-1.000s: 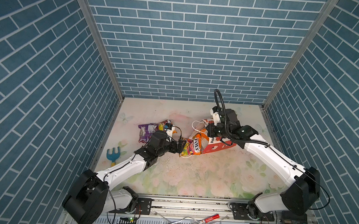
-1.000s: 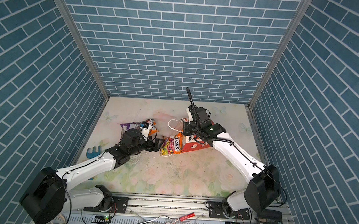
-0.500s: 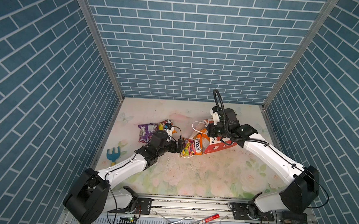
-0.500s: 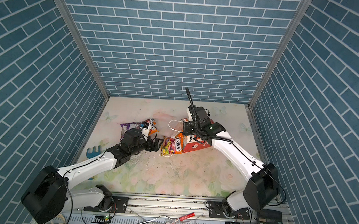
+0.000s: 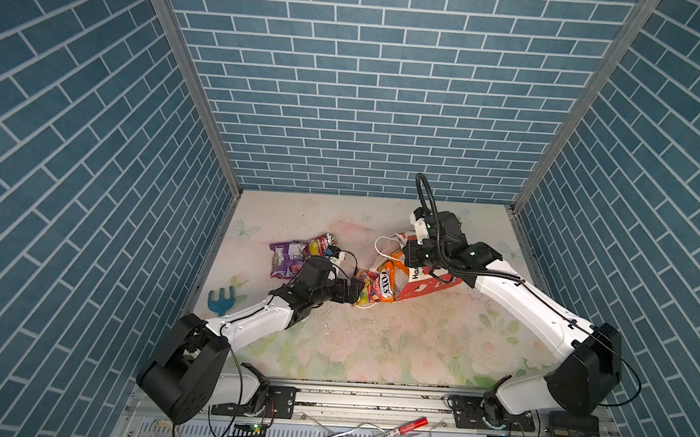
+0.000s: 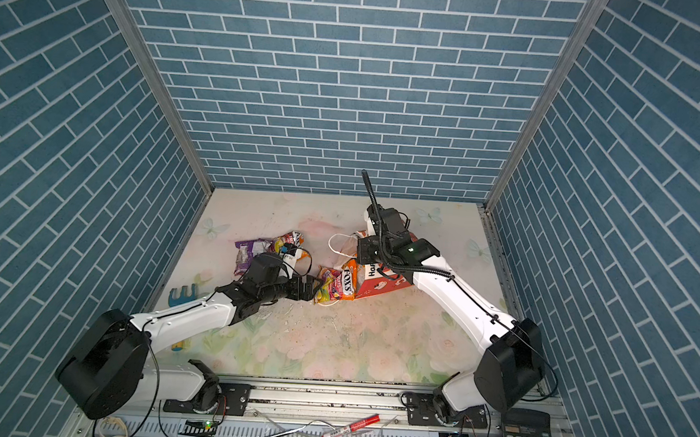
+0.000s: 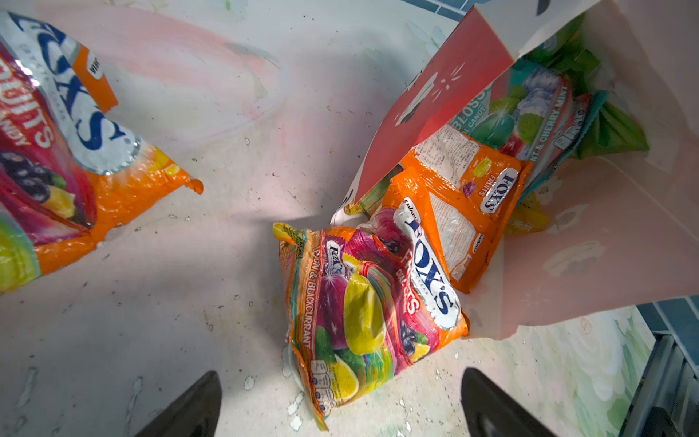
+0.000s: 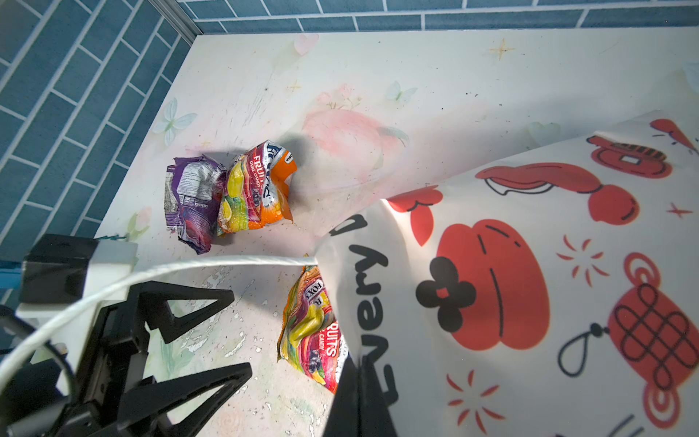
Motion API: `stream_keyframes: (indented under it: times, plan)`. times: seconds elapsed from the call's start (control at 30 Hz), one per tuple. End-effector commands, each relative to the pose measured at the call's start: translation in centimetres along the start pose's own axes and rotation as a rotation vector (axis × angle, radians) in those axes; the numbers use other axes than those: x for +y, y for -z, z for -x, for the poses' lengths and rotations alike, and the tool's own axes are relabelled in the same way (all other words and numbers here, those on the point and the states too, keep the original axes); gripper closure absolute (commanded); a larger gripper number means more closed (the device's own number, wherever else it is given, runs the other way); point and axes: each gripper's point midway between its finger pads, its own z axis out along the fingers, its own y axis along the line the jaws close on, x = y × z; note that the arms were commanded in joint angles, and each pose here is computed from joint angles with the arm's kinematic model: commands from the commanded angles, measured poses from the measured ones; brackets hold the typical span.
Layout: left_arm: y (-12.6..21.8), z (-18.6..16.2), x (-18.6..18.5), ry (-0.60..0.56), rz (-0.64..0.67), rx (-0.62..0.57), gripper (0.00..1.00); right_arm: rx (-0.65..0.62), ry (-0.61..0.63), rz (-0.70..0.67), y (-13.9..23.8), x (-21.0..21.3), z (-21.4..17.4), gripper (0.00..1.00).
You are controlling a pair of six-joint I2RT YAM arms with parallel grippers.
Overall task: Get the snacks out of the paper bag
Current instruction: 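Move the left gripper back to the bag mouth and grasp the multicolour Fox's packet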
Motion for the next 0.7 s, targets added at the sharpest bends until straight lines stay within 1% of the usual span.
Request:
stream_keyframes:
  times: [0.0, 0.27, 0.37, 0.67]
  plan:
    - [-0.7, -0.7, -0.3, 0.012, -0.020, 0.024, 0.00, -0.044, 0.004, -0.016, 0.1, -0.2, 1.4, 1.00]
    - [-2.6, -1.6, 0.2, 0.040, -0.016, 0.065, 0.00, -0.066, -0.003, 0.002, 0.4, 0.0, 1.5, 1.00]
    - [-3.0, -1.8, 0.8, 0.049, 0.015, 0.064, 0.04, -0.065, -0.011, 0.002, 0.3, -0.1, 1.3, 1.00]
    - [-3.6, -1.2, 1.3, 0.064, 0.036, 0.035, 0.13, -0.067, -0.020, 0.002, 0.1, -0.2, 1.1, 1.00]
